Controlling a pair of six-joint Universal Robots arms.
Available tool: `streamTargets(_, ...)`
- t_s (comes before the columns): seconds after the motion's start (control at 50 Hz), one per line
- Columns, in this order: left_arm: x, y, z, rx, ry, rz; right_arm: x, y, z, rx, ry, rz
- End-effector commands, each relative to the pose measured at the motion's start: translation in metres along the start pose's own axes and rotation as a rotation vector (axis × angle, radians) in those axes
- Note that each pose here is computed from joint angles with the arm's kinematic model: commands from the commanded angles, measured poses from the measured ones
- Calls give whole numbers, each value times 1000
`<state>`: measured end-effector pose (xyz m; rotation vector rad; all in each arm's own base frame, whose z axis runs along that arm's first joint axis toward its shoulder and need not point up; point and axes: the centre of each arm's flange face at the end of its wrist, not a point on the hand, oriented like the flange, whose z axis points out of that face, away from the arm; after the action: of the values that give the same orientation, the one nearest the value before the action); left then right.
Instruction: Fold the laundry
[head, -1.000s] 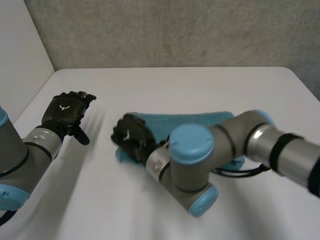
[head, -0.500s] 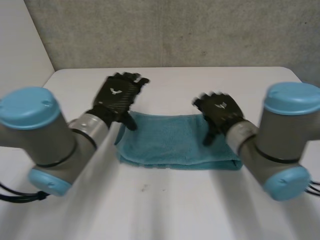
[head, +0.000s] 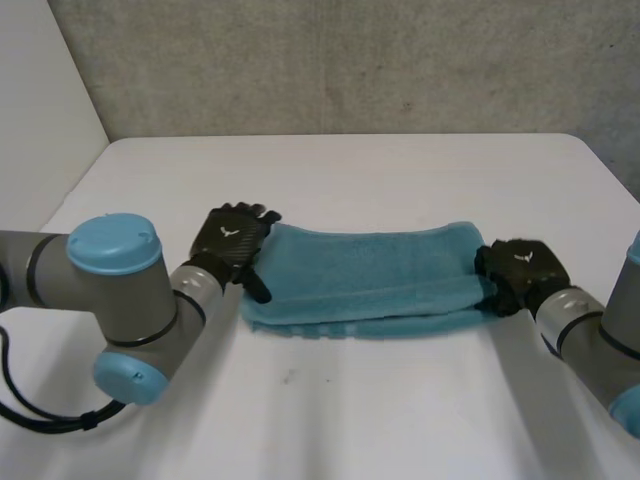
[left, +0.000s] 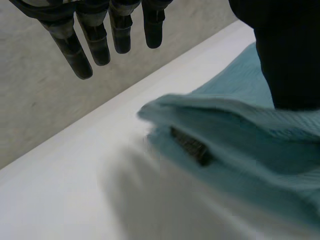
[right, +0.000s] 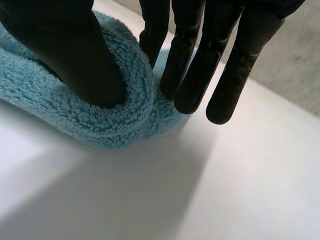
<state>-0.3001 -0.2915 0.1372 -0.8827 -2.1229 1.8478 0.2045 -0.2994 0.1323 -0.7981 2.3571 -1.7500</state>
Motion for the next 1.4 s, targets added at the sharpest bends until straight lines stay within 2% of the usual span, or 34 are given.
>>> streamTargets(0.02, -5, -3, -30, -33, -48, 20, -39, -78, 3, 216, -74, -187)
streamTargets(0.12, -7, -18, -53, -5, -61, 8, -107, -116, -6, 289, -223, -238)
streamTargets(0.26, -27, -39, -68, 46, -139, 0, -217, -102, -17, 322, -476, -350)
streamTargets(0.38, -58, -51, -71, 76, -260, -21, -256, -62, -13, 280, -543, -439)
streamTargets(0.44, -64, -54, -69, 87, -275, -40, -254, -65, -6, 284, -496, -440)
streamTargets(0.52, -65, -65, -66, 127, -273, -53, -236, -96, -8, 313, -364, -391)
streamTargets(0.56, -65, -70, -63, 147, -269, -58, -226, -114, -16, 334, -323, -335)
streamTargets(0.58, -64, -78, -60, 171, -262, -63, -216, -128, -23, 346, -306, -261)
streamTargets(0.62, -61, -86, -56, 199, -242, -69, -211, -134, -26, 349, -304, -222)
streamTargets(0.66, -47, -94, -48, 231, -179, -72, -191, -142, -29, 336, -289, -104)
streamTargets(0.72, -31, -98, -39, 254, -117, -70, -158, -142, -25, 285, -247, 68)
streamTargets(0.84, 19, -95, -22, 199, 33, -78, -130, -125, -16, 152, -245, 238)
streamTargets(0.96, 36, -72, -15, 83, 81, -123, -103, -108, -5, 16, -206, 380)
streamTargets(1.04, 38, -56, -14, 20, 82, -125, -106, -90, 9, -37, -221, 385)
streamTargets(1.18, 27, -34, -16, -65, 11, -104, -118, -72, 25, -80, -264, 370)
streamTargets(1.4, 6, 0, -16, -174, -30, 115, -124, -62, 37, -84, -275, 281)
